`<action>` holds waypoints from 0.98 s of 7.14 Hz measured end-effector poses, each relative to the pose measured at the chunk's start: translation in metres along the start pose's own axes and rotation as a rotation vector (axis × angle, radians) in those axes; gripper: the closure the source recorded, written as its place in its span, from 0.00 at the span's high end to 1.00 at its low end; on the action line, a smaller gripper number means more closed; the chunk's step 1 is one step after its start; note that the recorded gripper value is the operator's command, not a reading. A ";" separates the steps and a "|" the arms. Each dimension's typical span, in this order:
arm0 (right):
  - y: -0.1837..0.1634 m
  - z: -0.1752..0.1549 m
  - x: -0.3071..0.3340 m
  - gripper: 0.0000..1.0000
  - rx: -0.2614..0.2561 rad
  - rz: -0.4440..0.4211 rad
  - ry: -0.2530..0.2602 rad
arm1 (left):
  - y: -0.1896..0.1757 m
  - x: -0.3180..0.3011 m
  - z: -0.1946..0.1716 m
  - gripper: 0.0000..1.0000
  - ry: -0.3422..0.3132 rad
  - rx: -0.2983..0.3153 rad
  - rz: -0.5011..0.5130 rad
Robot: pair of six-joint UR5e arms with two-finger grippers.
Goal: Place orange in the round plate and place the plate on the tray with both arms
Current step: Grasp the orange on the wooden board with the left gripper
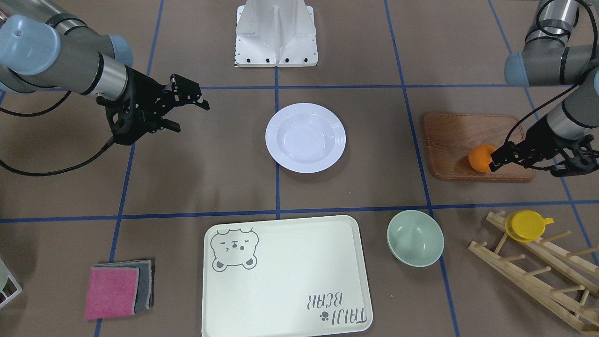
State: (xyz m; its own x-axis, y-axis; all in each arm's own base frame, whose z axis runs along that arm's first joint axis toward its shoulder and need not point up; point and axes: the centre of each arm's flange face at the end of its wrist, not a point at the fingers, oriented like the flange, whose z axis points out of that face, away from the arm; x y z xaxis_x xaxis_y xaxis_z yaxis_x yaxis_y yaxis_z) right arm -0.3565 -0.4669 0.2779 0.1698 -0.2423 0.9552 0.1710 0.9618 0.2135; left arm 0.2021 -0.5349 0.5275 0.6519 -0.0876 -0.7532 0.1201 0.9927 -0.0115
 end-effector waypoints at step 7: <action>0.020 0.038 -0.018 1.00 0.032 0.023 -0.036 | 0.046 0.008 0.056 0.91 -0.013 0.000 -0.023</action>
State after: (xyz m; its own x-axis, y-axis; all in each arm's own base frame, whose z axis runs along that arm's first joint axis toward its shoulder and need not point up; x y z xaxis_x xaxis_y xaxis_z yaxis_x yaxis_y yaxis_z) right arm -0.3930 -0.4387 0.2724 0.1384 -0.2159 0.9666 0.1361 0.9708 0.1974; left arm 0.2549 -0.4948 0.5578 0.6584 -0.1119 -0.7443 0.1354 0.9904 -0.0292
